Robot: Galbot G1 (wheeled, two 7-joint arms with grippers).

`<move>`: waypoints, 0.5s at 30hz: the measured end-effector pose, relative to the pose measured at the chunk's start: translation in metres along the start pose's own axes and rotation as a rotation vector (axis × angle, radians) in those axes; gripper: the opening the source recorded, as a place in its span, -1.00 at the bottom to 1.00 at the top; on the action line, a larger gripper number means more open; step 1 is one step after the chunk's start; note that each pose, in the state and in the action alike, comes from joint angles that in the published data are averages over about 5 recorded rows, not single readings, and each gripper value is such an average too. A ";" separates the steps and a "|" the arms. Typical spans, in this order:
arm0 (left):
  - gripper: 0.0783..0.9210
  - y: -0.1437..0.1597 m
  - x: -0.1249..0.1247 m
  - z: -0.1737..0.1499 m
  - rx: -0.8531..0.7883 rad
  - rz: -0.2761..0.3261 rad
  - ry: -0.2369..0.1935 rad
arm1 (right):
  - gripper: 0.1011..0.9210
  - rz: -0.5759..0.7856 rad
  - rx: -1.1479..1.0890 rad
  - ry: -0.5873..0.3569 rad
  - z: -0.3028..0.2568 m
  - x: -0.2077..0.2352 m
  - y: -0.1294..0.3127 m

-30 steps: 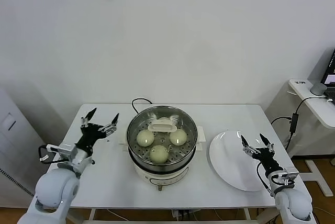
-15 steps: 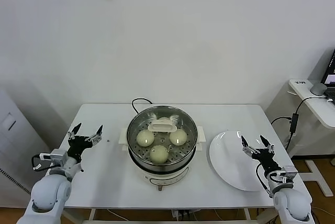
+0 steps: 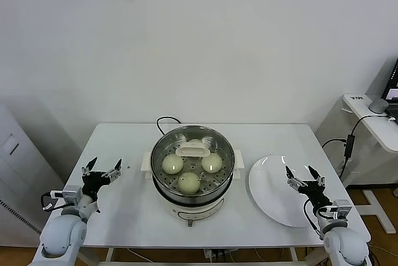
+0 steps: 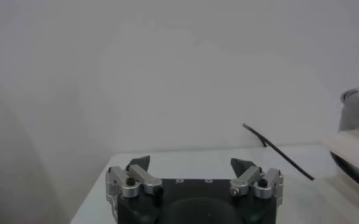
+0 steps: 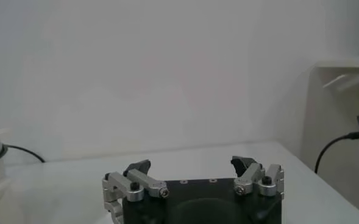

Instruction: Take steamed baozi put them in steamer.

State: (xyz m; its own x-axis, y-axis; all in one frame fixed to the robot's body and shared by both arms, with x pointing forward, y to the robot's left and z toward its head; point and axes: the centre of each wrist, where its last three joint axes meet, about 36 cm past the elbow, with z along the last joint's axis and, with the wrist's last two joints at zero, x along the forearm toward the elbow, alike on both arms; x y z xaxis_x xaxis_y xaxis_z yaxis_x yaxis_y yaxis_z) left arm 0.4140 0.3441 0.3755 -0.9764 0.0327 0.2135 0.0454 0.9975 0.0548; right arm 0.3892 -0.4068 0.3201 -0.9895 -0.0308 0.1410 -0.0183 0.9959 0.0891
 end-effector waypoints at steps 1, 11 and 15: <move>0.77 0.000 0.000 0.001 0.002 0.000 0.002 | 0.76 0.001 0.001 0.001 0.000 0.000 0.000; 0.77 -0.001 0.001 0.006 0.014 0.002 0.018 | 0.76 0.014 0.018 0.011 -0.003 0.002 0.000; 0.77 -0.001 0.001 0.006 0.015 0.002 0.019 | 0.76 0.013 0.023 0.012 -0.003 0.003 0.000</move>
State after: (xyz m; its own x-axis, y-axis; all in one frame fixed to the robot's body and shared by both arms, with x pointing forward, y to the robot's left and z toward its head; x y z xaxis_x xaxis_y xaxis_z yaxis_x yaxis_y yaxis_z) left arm 0.4120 0.3435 0.3695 -0.9722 0.0334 0.2317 0.0438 0.9982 0.0398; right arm 0.3870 -0.4068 0.3239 -0.9879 -0.0187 0.1543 -0.0089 0.9979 0.0640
